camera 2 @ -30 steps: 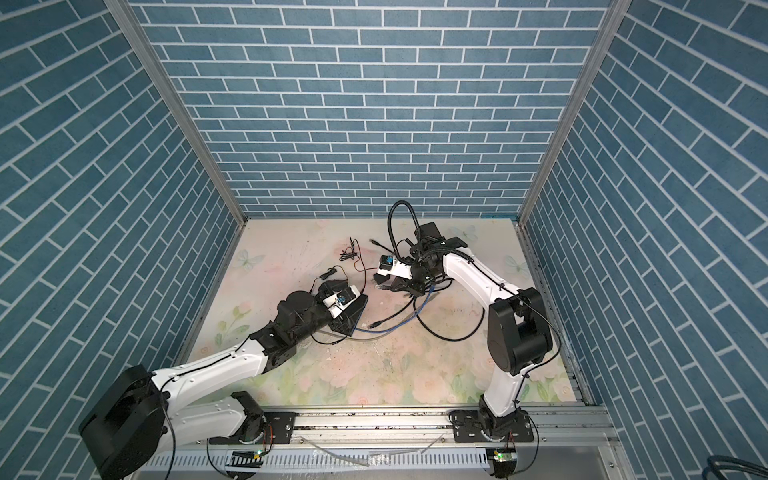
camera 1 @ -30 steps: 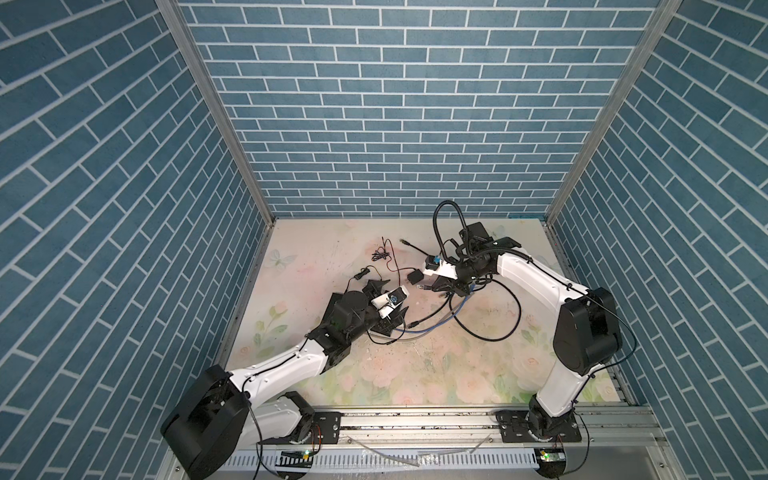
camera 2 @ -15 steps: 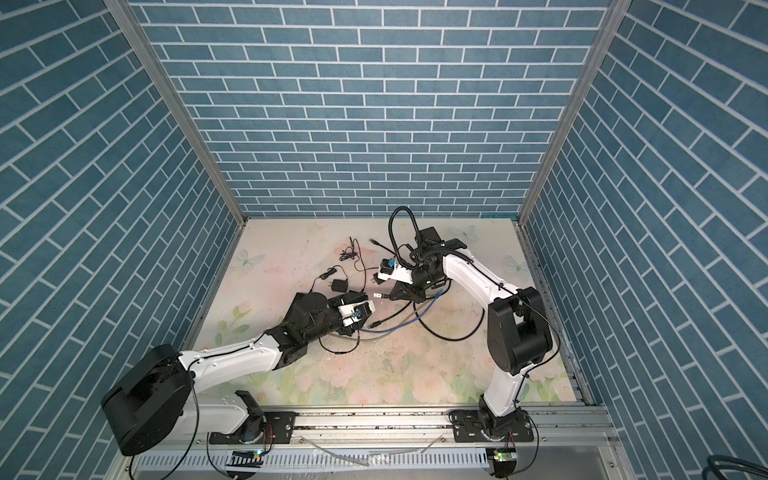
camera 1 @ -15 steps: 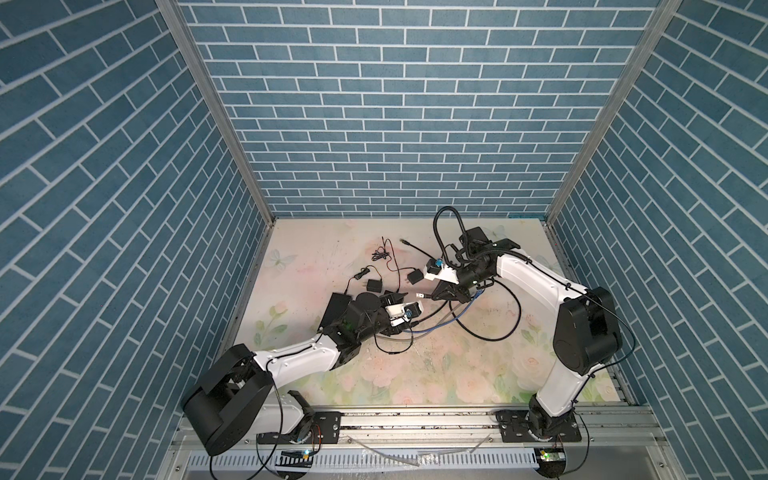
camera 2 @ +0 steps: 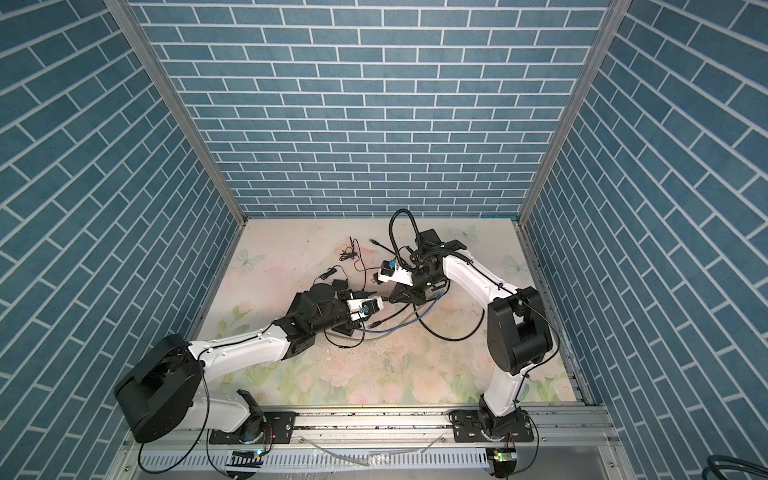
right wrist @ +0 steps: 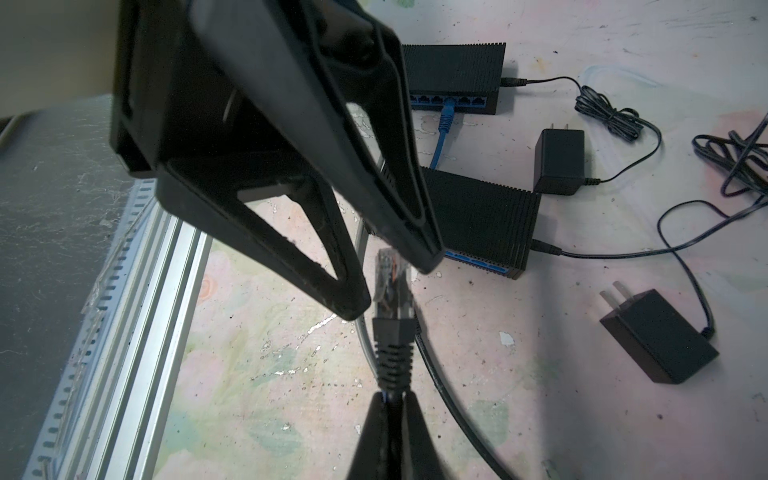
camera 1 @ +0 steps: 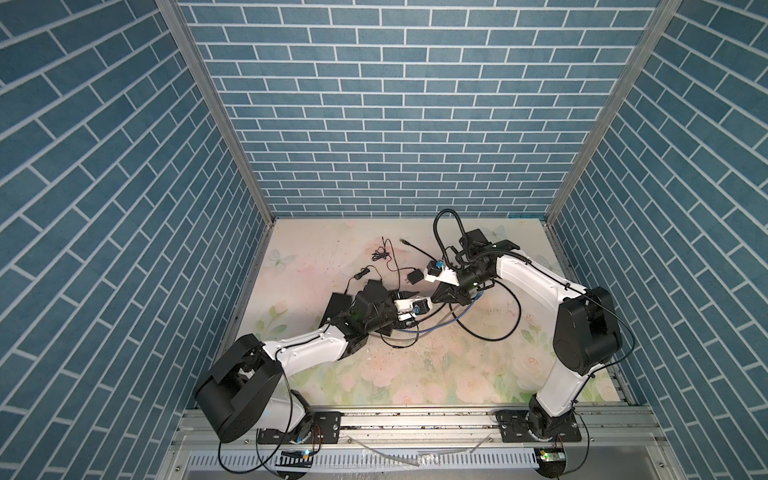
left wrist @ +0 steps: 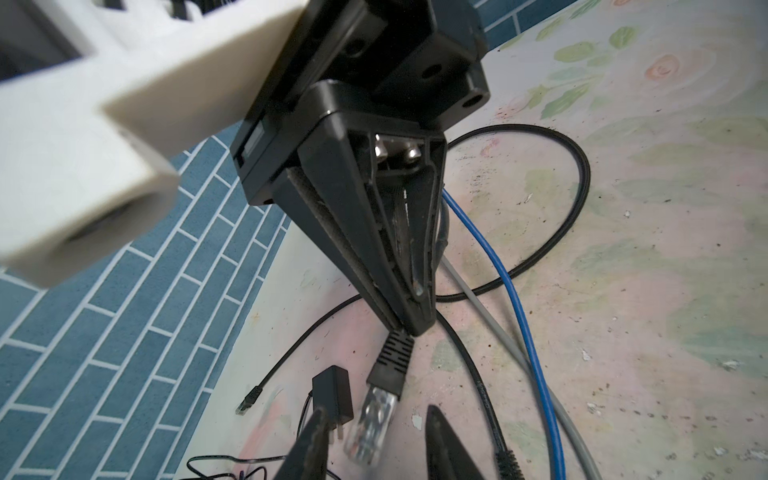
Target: Insert the plug into the switch port
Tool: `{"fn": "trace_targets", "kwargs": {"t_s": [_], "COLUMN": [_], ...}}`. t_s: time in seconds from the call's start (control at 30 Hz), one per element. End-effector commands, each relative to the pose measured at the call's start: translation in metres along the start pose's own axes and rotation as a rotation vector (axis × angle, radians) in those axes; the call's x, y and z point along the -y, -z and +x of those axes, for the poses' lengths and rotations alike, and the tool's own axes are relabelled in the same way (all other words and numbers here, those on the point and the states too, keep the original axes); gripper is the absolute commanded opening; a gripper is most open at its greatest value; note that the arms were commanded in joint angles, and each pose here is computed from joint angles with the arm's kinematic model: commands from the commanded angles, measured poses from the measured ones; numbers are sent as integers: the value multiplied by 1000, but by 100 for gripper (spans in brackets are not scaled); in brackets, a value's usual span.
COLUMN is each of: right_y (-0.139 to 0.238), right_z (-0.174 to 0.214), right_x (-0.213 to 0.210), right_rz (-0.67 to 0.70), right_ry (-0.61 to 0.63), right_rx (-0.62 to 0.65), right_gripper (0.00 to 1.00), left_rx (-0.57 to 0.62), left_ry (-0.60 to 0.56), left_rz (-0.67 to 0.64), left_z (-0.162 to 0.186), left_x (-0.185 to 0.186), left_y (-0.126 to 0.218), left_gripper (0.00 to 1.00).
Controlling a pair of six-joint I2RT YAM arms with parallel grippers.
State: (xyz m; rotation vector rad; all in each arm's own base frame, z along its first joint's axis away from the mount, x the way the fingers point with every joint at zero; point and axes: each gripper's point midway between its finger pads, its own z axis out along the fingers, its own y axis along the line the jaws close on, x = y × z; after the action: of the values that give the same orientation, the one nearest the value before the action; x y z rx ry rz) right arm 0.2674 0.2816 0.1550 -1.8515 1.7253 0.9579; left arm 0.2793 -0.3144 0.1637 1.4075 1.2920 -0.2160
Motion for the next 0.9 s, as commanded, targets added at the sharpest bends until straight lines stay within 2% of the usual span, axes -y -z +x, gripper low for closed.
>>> {"fn": "trace_targets", "kwargs": {"t_s": [0.0,0.23,0.37,0.57,0.67,0.73,0.87], "right_y": [-6,-6,-6,-7,-9,-11,-13], "right_z": [7,8,9,9,10,12,14], "right_x": [-13,-12,-11,-5,-4,-3,2], "right_rz": [-60,-54,-48,-3,32,77,195], "right_ry": [6,12,10,21,57,110,241], "right_rx": [7,2,0,11,30,50,96], "right_gripper": [0,0,1,11,22,31,40], "left_rx": [7,18,21,17,18,21,30], "left_ry": [-11,-17,-11,-3,7,11,17], "left_rz": [25,13,15,16,13,9,8], "left_z": [-3,-2,-2,1,2,2,1], "left_x": [3,3,3,5,5,5,6], "left_y": [-4,-8,-10,-11,-10,-10,-8], "left_gripper": [36,19,14,10,10,9,9]}}
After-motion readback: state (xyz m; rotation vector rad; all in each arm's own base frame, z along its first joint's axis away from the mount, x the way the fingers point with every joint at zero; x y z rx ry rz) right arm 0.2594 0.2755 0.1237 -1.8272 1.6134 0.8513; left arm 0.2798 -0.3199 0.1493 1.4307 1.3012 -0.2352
